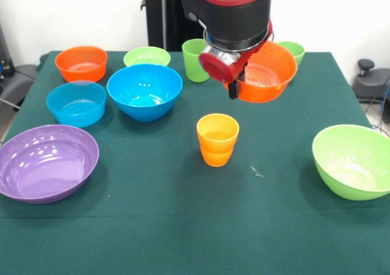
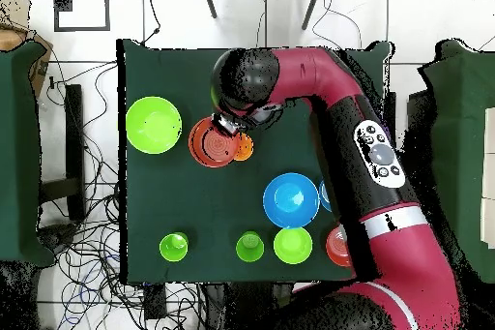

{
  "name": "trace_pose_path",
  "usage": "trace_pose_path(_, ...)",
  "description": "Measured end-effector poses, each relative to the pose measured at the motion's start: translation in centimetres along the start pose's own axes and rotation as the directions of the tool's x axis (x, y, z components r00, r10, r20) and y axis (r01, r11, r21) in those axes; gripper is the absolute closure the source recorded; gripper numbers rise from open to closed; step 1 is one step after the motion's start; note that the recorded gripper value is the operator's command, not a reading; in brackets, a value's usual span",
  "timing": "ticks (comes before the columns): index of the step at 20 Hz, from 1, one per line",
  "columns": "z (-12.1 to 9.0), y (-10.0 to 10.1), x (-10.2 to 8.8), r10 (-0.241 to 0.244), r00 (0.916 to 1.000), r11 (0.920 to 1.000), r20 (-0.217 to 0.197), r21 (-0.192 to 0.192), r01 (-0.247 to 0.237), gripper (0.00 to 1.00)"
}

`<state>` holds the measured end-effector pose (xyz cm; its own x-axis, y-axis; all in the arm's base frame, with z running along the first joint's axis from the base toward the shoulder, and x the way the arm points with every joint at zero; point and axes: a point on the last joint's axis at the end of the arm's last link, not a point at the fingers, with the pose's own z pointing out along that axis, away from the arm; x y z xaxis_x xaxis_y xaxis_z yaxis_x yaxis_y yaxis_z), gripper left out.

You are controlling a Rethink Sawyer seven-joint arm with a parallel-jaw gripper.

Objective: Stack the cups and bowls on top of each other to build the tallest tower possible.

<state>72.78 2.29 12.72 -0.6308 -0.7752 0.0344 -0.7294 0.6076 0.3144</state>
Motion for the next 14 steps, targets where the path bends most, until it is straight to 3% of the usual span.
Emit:
trace_pose_path(8, -2.2, -1.2, -0.3, 0.0, 1.0, 0.9999, 0.002, 0.016, 0.0, 1.0)
trace_pose_path(14, -3.8, -3.8, 1.2, -0.059, 0.9982, 0.9968, -0.003, 0.053, 0.059, 1.0)
